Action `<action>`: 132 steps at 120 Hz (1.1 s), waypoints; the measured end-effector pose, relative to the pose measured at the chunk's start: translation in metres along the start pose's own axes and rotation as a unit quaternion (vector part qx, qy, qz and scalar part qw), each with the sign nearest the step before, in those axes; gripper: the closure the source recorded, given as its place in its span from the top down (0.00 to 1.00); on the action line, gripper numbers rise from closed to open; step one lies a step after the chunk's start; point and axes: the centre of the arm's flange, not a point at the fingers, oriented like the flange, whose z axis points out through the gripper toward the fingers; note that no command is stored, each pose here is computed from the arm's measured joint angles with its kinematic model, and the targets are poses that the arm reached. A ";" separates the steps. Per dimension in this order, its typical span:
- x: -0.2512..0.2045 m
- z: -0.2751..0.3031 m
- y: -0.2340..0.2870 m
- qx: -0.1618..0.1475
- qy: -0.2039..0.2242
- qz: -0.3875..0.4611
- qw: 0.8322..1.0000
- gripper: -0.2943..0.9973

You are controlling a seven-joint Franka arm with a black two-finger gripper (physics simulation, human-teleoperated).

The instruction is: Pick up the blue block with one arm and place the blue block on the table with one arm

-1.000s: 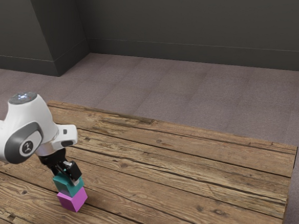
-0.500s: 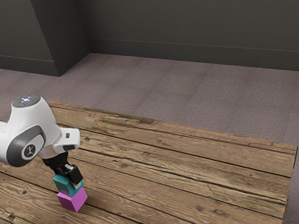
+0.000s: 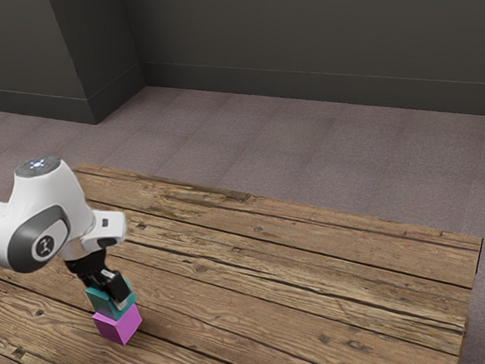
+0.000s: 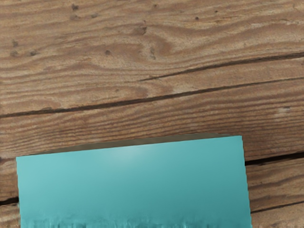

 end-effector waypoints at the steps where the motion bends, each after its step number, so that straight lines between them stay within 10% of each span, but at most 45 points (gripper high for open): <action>1: 0.000 0.000 0.000 0.000 0.000 0.000 1.000 0.77; 84: 0.006 0.001 -0.008 0.003 0.029 -0.003 1.000 0.77; 132: 0.008 -0.002 -0.008 0.008 0.037 -0.012 0.999 0.50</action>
